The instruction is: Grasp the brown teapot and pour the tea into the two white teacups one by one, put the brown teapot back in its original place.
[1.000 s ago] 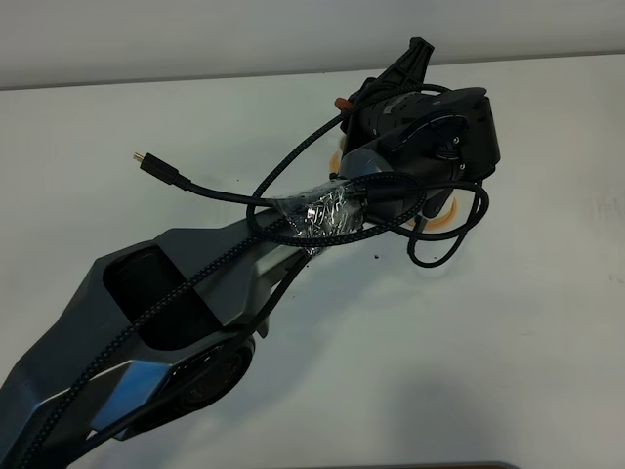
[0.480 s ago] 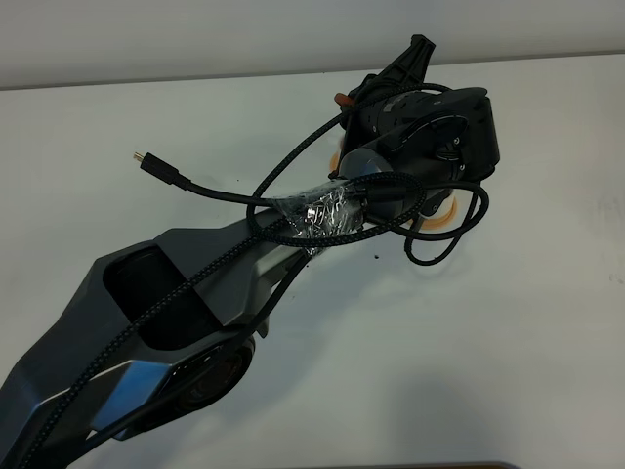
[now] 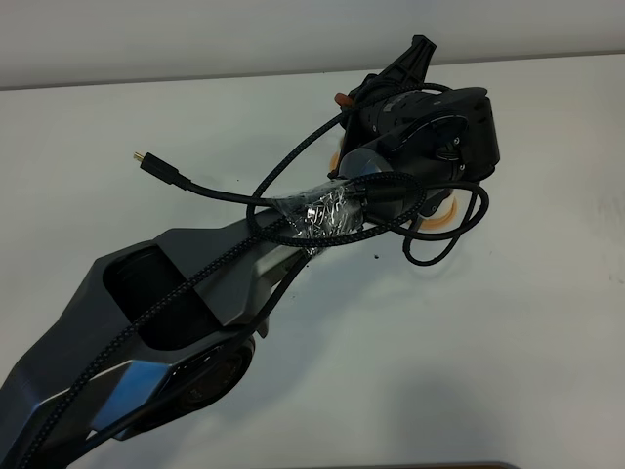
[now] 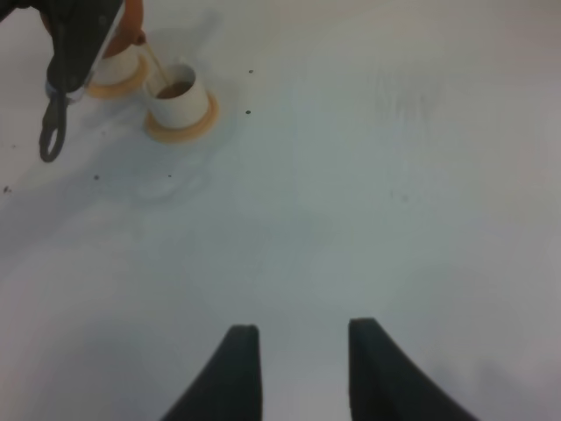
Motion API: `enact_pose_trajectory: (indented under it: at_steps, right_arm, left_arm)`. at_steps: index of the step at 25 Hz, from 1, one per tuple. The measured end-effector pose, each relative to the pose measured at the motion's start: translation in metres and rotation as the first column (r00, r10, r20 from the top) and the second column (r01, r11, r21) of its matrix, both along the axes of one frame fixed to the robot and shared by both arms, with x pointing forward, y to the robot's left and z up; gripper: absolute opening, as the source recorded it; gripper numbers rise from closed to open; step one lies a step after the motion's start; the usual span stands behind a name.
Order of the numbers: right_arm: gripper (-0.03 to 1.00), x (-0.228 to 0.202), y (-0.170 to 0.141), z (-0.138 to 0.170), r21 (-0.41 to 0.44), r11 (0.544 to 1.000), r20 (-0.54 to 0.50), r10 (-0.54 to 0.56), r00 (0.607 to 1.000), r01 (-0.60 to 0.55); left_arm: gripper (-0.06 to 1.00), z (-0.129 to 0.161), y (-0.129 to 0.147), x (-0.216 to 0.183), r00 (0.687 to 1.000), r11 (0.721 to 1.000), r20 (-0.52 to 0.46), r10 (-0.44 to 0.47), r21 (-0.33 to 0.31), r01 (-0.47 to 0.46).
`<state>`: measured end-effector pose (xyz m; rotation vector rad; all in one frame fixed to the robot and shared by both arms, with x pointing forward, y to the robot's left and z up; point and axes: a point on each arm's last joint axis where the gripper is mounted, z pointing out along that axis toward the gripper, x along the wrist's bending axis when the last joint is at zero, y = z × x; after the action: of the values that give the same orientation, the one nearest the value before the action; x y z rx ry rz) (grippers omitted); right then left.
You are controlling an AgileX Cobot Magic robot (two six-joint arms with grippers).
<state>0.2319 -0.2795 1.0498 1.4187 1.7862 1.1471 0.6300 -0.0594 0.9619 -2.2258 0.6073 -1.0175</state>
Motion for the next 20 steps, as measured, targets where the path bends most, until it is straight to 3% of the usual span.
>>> enact_pose_trajectory:
  at_steps: [20]
  right_arm:
    - [0.24, 0.0000, 0.0000, 0.0000, 0.000, 1.000, 0.000, 0.000, 1.000, 0.000]
  left_arm:
    - [0.11, 0.0002, -0.0004, 0.0003, 0.999, 0.999, -0.013, -0.029, 0.035, 0.029]
